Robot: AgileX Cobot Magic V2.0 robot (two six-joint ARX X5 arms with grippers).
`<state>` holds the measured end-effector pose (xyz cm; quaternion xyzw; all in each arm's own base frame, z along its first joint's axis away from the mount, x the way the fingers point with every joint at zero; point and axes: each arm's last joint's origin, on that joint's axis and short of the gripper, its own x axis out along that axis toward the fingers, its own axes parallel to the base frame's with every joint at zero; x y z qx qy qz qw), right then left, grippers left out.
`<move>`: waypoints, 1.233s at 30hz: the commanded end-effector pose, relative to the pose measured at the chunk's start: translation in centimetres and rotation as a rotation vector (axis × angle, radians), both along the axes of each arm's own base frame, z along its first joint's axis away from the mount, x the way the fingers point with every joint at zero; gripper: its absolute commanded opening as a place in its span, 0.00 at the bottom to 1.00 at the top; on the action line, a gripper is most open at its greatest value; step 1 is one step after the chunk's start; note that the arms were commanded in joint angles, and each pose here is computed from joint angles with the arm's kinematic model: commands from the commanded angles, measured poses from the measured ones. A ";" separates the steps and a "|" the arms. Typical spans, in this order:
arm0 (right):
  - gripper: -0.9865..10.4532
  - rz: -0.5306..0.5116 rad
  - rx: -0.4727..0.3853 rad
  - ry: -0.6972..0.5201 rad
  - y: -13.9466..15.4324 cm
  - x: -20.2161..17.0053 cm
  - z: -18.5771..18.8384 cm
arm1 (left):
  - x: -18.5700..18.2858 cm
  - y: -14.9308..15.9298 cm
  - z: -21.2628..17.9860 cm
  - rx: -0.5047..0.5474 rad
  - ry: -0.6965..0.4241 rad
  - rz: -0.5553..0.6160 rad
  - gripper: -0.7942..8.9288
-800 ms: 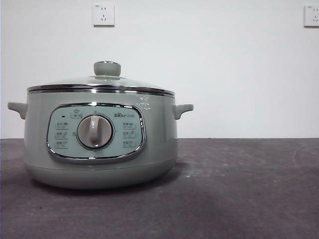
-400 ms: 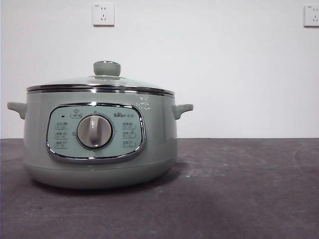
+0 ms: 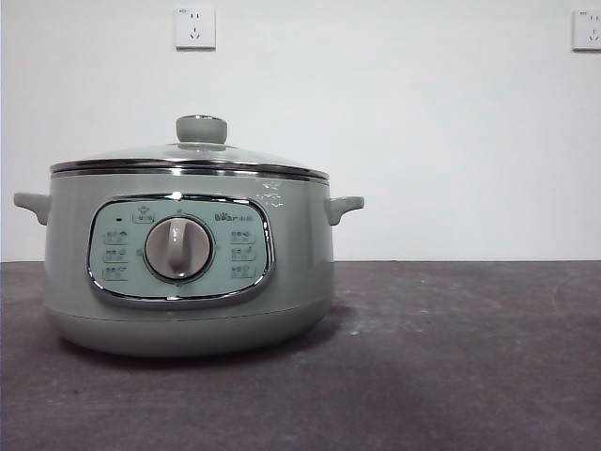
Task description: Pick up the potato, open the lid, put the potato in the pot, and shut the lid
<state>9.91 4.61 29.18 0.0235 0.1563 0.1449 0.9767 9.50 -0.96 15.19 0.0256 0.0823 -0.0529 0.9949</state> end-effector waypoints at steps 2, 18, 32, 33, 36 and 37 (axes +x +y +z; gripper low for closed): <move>0.09 -0.005 0.009 0.001 0.0 0.0 -0.1 | 0.1 0.0 -0.5 -0.011 0.015 0.004 0.08; 0.09 -0.005 0.009 0.001 0.0 0.0 -0.1 | 0.1 0.0 -0.5 -0.013 0.015 0.007 0.08; 0.09 -0.037 -0.059 -0.046 -1.0 -1.2 0.0 | 0.1 0.0 -0.5 -0.013 0.015 0.007 0.08; 0.09 -0.048 -0.066 -0.057 -1.2 -1.3 -0.1 | 0.1 0.0 -0.5 -0.013 0.015 0.007 0.08; 0.09 -0.094 -0.096 -0.077 -2.0 -1.7 -1.1 | 0.1 0.0 -0.5 -0.013 0.015 0.007 0.08; 0.09 -0.119 -0.098 -0.074 -2.2 -1.8 -1.6 | 0.1 0.0 -0.5 -0.013 0.015 0.008 0.08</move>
